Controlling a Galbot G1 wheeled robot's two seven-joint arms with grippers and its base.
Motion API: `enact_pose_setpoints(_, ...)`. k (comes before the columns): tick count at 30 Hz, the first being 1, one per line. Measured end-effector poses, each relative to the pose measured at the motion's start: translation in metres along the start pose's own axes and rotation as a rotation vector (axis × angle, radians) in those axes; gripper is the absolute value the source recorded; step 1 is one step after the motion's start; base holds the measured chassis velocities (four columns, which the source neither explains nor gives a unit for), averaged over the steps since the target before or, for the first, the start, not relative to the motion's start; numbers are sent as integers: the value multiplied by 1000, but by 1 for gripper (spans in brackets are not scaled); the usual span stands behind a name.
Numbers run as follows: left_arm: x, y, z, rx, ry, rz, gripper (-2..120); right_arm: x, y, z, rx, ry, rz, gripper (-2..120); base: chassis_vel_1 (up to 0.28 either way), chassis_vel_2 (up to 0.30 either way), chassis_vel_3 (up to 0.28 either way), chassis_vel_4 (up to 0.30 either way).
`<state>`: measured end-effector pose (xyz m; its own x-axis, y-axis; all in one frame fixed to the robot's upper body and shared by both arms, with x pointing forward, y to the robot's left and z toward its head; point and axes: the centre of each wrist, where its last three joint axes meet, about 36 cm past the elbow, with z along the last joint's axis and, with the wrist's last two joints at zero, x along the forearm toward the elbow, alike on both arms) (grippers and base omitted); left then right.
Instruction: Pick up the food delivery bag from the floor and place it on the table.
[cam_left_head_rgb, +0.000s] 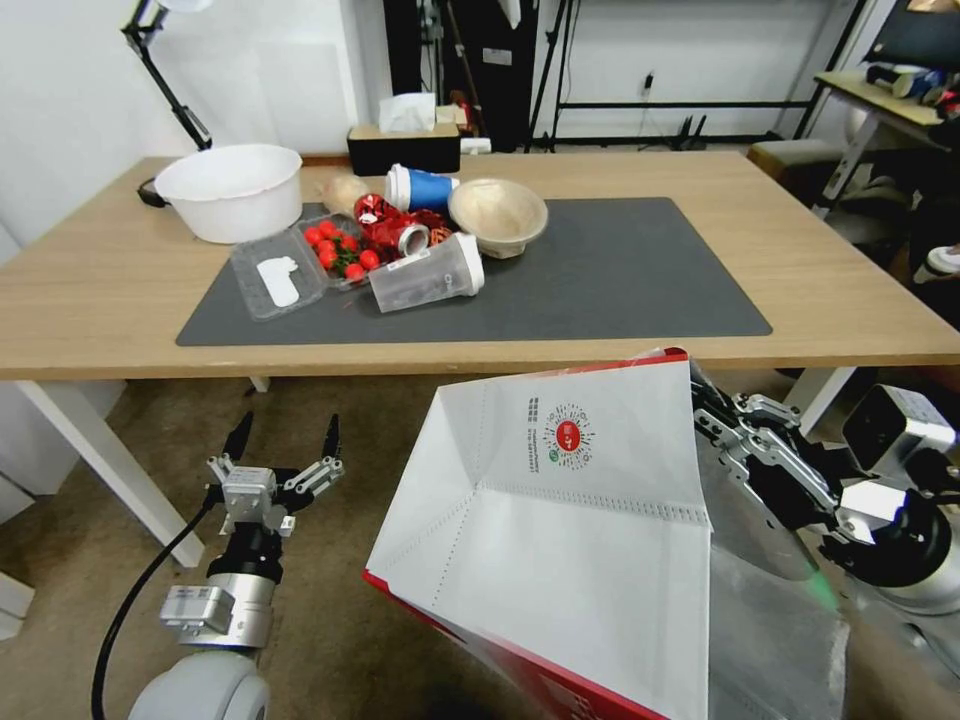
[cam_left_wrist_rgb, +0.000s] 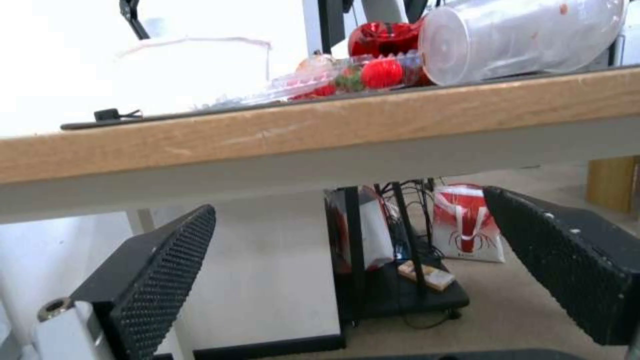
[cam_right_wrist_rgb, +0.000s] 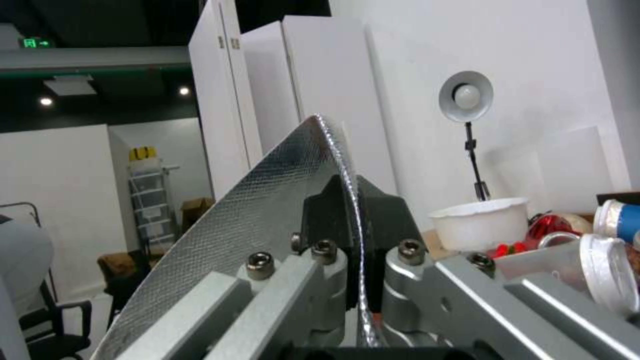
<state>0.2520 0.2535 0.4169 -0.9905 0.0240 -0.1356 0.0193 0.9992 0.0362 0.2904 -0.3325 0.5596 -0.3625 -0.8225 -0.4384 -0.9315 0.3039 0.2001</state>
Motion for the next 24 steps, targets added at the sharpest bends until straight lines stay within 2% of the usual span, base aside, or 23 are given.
enact_pose_setpoints(24, 1, -1, 2, -10, -6, 9, 100, -4, 5, 3, 12, -12, 1, 0, 0, 0, 0, 0)
